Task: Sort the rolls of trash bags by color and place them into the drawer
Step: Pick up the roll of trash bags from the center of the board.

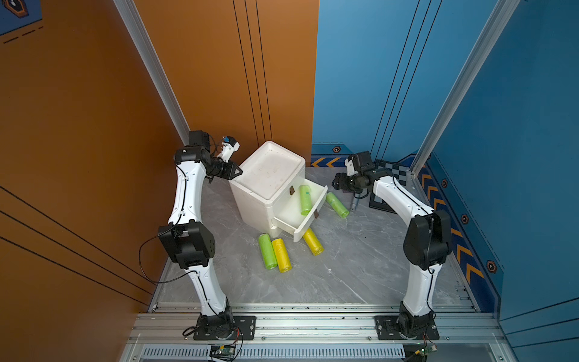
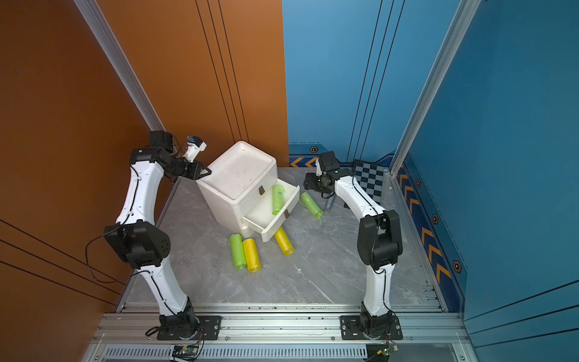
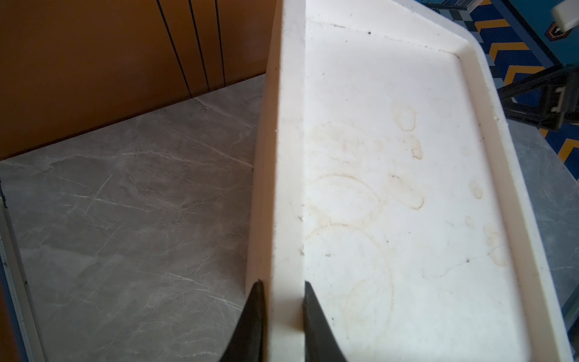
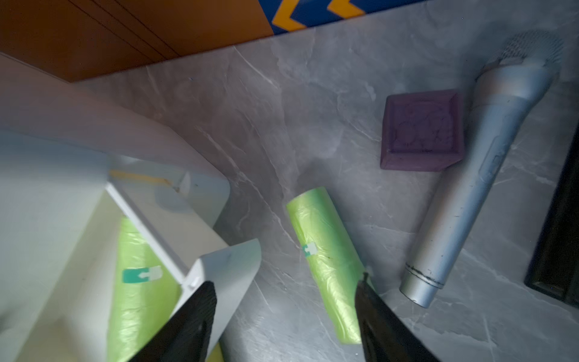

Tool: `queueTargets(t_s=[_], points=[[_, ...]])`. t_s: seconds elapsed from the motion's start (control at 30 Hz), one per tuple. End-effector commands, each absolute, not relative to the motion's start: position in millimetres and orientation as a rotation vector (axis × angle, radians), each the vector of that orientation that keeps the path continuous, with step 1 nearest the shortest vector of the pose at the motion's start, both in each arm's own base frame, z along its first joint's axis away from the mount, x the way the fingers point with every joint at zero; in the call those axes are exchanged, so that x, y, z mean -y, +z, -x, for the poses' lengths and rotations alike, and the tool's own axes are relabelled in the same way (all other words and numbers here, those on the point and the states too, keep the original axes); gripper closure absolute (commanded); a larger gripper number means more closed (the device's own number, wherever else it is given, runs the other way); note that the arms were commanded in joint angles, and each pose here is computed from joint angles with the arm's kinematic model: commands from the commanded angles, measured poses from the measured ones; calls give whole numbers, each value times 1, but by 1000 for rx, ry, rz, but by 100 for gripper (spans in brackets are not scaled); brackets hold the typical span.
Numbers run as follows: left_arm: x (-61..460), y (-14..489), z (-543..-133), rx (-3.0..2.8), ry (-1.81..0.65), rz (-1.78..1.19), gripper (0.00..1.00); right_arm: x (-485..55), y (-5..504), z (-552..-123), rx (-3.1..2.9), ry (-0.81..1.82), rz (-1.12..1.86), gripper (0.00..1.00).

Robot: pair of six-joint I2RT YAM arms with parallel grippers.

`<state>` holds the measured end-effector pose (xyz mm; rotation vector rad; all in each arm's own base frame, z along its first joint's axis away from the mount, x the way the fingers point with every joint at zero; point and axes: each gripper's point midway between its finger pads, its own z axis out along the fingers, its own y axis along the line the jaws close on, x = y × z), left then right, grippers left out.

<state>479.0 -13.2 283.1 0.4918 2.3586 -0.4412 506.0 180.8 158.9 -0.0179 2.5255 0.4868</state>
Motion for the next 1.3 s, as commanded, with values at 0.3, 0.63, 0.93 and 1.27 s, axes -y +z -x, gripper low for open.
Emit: queueTargets(t_s=[0.3, 0.63, 0.93, 1.27], points=[[15, 298, -470, -2355, -549, -383, 100, -164, 97, -505, -2670, 354, 304, 27], [13, 296, -474, -2362, -533, -377, 100, -179, 65, -509, -2714, 366, 355, 28], [11, 293, -476, -2370, -527, -372, 100, -182, 38, -500, -2778, 330, 361, 40], [12, 290, -477, -2375, -535, -371, 100, -170, 41, -489, -2810, 327, 233, 69]])
